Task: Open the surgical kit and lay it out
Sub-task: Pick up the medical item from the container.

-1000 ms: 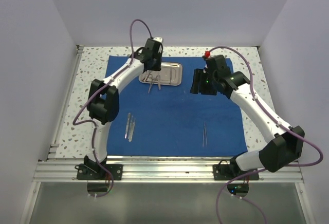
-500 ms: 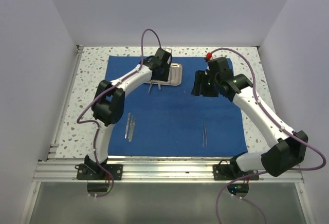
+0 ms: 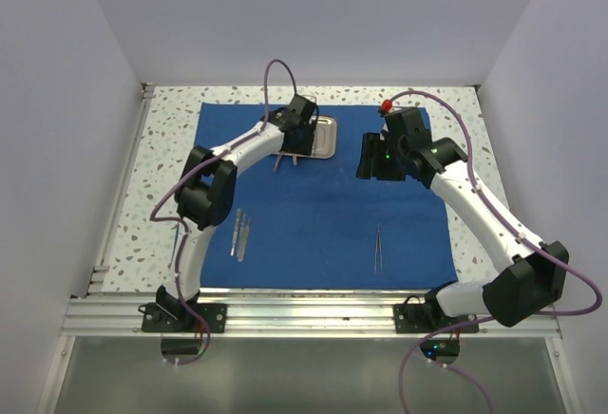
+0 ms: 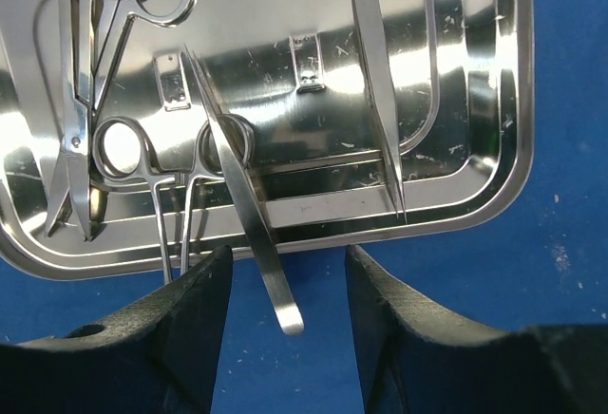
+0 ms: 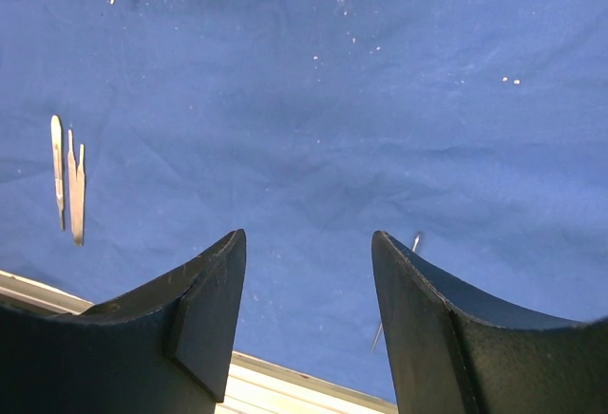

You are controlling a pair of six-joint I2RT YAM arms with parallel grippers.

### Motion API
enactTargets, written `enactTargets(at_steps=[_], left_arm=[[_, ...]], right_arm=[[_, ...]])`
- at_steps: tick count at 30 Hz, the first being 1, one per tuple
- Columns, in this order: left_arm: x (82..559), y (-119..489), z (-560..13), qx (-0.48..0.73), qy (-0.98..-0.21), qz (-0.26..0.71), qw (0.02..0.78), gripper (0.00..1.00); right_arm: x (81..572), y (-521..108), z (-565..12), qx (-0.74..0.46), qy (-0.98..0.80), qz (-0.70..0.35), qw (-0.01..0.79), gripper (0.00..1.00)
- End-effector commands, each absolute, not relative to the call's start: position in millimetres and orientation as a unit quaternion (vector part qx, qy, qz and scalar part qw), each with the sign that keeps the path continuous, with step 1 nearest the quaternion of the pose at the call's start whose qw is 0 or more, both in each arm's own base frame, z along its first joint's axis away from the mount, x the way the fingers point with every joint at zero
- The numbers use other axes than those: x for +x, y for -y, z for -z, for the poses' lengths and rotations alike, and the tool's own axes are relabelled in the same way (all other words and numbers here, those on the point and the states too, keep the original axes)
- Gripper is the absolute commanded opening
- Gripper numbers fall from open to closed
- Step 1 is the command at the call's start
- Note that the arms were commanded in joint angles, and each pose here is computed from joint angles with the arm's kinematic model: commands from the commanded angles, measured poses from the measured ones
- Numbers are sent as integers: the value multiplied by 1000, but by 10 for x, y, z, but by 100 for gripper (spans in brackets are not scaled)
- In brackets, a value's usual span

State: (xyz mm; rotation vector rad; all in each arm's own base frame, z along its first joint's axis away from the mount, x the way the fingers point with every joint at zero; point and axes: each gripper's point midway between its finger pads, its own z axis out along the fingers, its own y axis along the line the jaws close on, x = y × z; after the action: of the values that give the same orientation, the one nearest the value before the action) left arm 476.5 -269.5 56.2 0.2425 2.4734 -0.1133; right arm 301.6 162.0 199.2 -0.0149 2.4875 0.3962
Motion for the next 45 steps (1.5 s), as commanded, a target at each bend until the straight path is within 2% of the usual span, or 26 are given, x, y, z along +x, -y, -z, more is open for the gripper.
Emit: enactTargets(at_steps=[1,12,18,28,32,33,37,39,45], left_arm=[[4899,2695,-590,76,-938,42,336,55],[5000,2696,-395,70,-942,46,326,53],[5084,2719,-349,69,-943,56,322,46],[5154,2678,-234,61,-946,62,313,45],[5163,2652,-138,53,-949,67,304,34],[5167,2650,-134,53,-949,68,303,28],[5159,2657,-56,54,-951,70,297,14],[5148,2654,-36,55,-952,70,294,2],[5182,2636,-237,56,-946,70,311,0]], right_arm=[[3008,-1575,-2078,-14,-935,-149,321,60],[3039,-1576,-2005,-15,-939,-145,312,59],[3092,-1595,-1974,-16,-940,-142,309,59],[3149,-1615,-1931,-15,-942,-142,303,59],[3153,-1615,-1933,-16,-943,-141,302,58],[3155,-1607,-1926,-15,-943,-140,301,58],[3150,-1614,-1918,-16,-944,-140,299,58],[3148,-1610,-1913,-16,-944,-140,298,58],[3158,-1645,-1917,-14,-944,-147,295,57]])
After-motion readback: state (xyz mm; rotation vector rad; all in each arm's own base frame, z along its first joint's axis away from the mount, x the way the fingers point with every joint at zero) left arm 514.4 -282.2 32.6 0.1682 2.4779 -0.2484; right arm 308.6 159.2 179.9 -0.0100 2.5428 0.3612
